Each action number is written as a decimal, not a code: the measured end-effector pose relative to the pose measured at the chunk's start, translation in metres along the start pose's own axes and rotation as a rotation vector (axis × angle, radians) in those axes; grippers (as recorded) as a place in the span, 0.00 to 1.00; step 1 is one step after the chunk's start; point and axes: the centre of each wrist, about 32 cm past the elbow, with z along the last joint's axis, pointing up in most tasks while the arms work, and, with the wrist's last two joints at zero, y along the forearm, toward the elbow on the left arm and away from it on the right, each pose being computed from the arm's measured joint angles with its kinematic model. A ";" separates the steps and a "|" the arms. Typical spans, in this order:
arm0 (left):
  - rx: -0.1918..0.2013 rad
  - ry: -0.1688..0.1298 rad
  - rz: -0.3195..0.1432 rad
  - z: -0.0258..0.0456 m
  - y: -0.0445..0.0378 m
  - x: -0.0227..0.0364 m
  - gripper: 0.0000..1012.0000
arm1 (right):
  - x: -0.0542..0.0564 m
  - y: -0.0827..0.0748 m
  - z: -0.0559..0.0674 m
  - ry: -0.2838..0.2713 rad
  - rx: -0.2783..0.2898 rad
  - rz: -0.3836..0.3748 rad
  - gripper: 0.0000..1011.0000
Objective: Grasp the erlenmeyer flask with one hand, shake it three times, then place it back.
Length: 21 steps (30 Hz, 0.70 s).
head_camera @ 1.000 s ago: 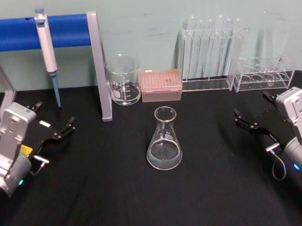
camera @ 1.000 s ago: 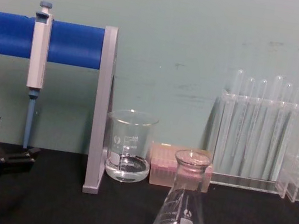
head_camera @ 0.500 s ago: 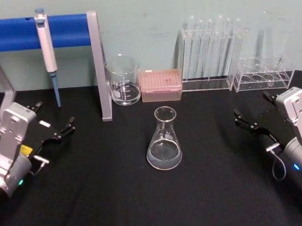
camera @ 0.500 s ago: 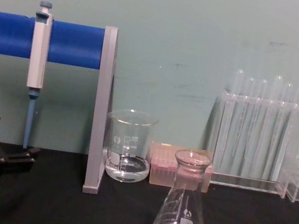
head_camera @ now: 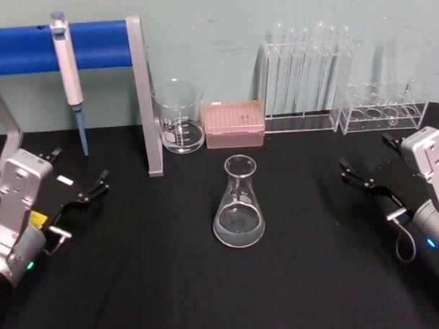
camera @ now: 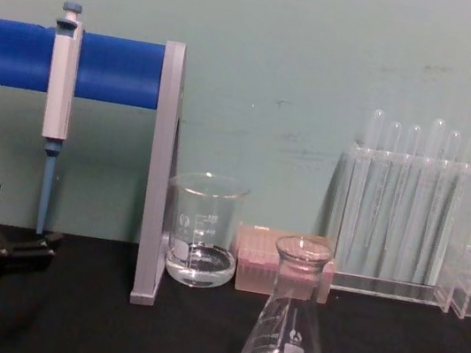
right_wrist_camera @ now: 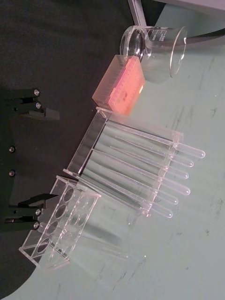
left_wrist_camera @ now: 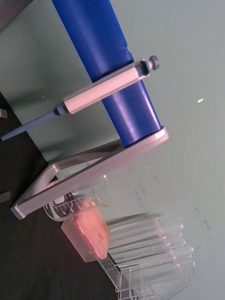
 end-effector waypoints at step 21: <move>0.000 0.000 0.000 0.0000 0.0000 0.0000 0.99 | 0.003 -0.004 0.001 0.045 0.031 0.036 0.99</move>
